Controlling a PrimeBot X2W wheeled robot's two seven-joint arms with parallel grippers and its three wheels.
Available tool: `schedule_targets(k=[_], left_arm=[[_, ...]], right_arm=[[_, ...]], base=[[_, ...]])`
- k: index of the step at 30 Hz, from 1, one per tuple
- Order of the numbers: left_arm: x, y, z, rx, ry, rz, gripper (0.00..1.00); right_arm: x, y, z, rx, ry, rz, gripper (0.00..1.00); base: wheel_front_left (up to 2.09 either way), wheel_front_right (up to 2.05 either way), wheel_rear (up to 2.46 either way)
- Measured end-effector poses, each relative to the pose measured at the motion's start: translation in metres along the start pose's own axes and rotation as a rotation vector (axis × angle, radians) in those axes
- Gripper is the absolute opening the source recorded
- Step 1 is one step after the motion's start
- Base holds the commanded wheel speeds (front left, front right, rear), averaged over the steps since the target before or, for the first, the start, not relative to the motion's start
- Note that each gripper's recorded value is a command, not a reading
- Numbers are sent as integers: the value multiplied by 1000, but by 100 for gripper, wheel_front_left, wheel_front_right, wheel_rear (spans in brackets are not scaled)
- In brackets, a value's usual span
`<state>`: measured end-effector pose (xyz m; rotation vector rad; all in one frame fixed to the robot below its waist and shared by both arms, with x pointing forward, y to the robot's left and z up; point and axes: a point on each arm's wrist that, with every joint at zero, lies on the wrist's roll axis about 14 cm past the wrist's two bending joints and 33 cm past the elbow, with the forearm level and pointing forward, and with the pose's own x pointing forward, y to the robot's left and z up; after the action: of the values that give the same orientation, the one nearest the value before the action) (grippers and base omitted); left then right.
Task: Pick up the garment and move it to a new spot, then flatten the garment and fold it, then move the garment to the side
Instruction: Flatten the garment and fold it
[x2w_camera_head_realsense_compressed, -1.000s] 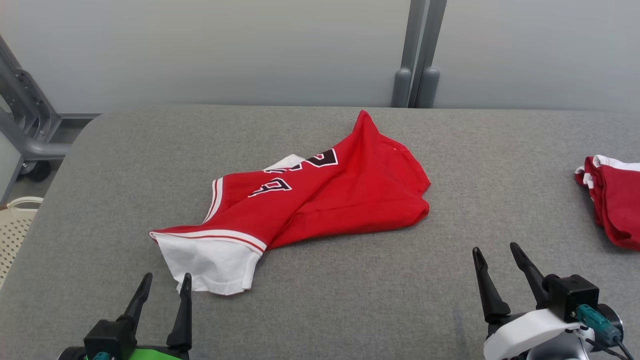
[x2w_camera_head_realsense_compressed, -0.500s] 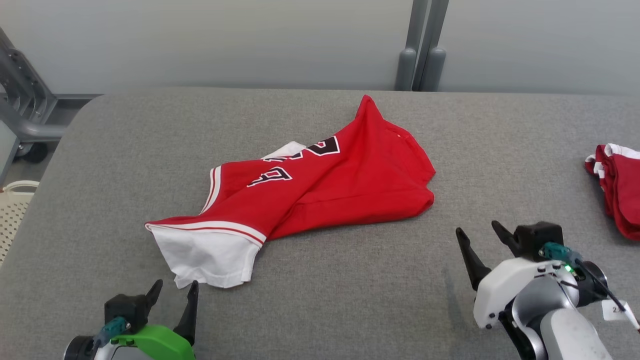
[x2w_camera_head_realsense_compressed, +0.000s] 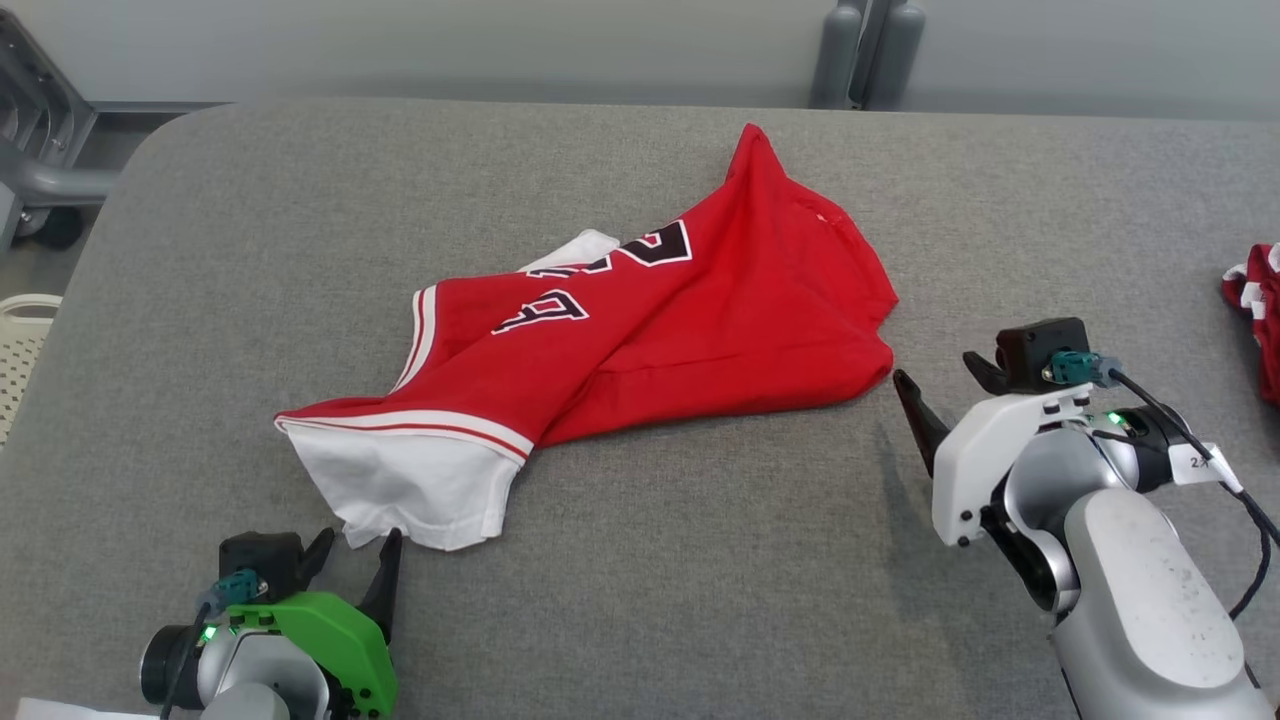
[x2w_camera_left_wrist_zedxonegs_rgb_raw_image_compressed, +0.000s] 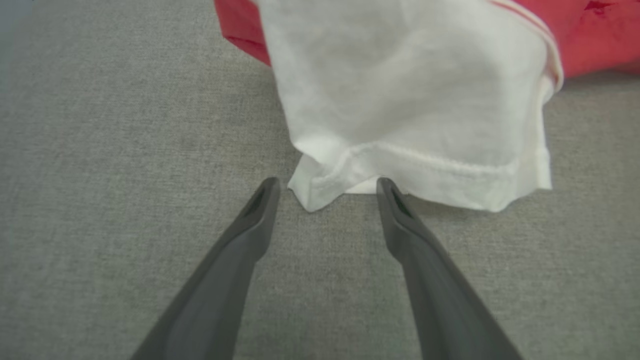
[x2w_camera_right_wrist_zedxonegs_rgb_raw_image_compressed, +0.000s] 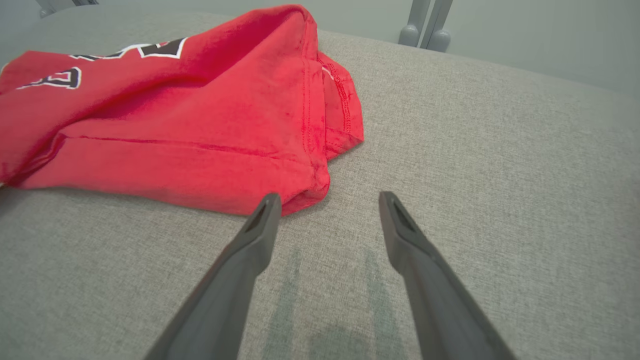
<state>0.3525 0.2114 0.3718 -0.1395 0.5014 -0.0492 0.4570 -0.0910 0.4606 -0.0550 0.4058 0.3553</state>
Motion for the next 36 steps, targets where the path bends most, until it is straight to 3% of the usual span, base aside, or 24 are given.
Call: schedule_targets(k=[1, 2, 3, 4, 6, 7, 24, 25, 26, 30, 36], left_arm=[[1, 0, -1, -1, 2, 1, 98], [2, 1, -1, -6, 6, 2, 83], [3, 2, -2, -10, 10, 4, 48], [5, 2, -4, -11, 15, 3, 32], [5, 0, -7, -15, 26, -2, 18], [6, 0, -8, -17, 28, -3, 3], [21, 4, -8, -16, 24, 0, 0], [21, 5, -9, -18, 26, 1, 0], [21, 5, -9, -19, 25, 2, 0], [21, 6, -11, -24, 25, 5, 0], [24, 8, -6, -31, 4, 8, 0]], right_arm=[[3, 0, -1, 0, 6, 5, 100], [6, 2, -1, -6, 12, 14, 100], [9, 3, 0, -3, 11, 22, 100], [15, 5, -1, 11, 17, 33, 100], [20, 4, -7, 24, 43, 36, 100], [23, 3, -10, 34, 54, 37, 100], [73, 15, -40, 168, 183, 70, 98], [75, 16, -41, 176, 189, 72, 61], [77, 16, -42, 178, 195, 72, 40], [79, 17, -48, 193, 219, 72, 2], [80, 17, -45, 201, 210, 69, 0]], base=[[0, 0, 0], [0, 0, 0], [0, 0, 0], [0, 0, 0], [0, 0, 0], [0, 0, 0], [0, 0, 0], [0, 0, 0], [0, 0, 0], [0, 0, 0], [0, 0, 0]])
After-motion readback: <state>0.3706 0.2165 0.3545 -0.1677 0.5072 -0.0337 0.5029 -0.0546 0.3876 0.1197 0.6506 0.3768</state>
